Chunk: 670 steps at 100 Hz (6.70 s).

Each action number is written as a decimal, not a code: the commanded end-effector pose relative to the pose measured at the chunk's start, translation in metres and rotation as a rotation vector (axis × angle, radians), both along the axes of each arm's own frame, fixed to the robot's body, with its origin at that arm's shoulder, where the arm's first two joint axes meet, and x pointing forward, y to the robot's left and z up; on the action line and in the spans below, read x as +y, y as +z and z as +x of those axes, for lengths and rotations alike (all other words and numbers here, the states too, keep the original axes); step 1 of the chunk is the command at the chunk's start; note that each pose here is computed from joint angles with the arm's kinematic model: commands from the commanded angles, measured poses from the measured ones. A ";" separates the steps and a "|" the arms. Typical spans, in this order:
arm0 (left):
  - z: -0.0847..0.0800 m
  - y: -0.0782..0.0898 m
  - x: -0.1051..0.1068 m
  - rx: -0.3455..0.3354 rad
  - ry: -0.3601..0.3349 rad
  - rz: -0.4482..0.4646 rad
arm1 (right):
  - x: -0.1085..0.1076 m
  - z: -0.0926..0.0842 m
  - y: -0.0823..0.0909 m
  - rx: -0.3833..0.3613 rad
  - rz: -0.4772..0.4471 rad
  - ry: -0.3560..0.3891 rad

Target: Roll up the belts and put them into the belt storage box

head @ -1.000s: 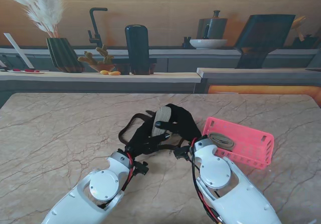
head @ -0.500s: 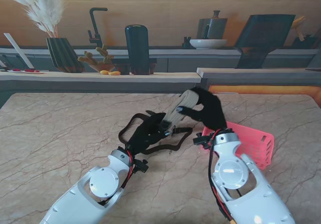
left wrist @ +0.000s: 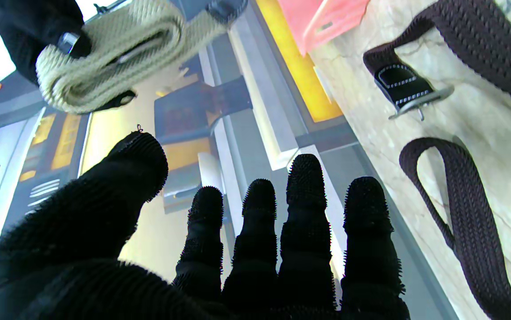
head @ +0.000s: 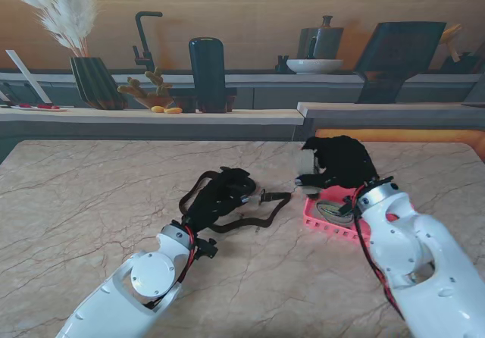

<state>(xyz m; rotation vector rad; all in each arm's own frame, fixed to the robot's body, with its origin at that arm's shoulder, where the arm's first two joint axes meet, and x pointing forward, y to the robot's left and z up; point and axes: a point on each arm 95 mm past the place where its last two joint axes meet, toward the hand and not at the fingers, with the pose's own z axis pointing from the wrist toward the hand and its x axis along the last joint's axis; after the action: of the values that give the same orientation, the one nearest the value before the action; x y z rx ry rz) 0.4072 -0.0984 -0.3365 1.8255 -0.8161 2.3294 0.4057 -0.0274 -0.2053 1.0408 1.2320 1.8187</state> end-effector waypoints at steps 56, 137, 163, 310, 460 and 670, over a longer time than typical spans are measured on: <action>0.003 0.004 0.012 -0.028 0.064 0.026 | -0.044 0.028 -0.015 0.254 -0.355 -0.329; 0.003 0.005 0.009 -0.012 0.070 0.034 | -0.073 0.028 -0.088 0.389 -0.401 -0.533; 0.003 0.005 0.008 -0.010 0.070 0.034 | -0.081 0.025 -0.108 0.425 -0.429 -0.550; 0.002 0.004 0.005 0.009 0.065 0.023 | -0.084 0.016 -0.138 0.527 -0.572 -0.622; 0.000 0.006 0.002 0.015 0.075 0.008 | -0.084 0.012 -0.131 0.436 -0.620 -0.708; 0.005 0.009 0.022 -0.035 0.136 0.033 | 0.012 0.037 -0.081 0.232 -0.436 0.019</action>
<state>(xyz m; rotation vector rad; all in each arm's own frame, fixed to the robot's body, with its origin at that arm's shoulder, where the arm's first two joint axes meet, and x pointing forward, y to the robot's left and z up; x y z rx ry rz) 0.4144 -0.0769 -0.3256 1.9120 -0.7713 2.4528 0.4357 -0.0233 -0.2895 1.0201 1.6713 1.3693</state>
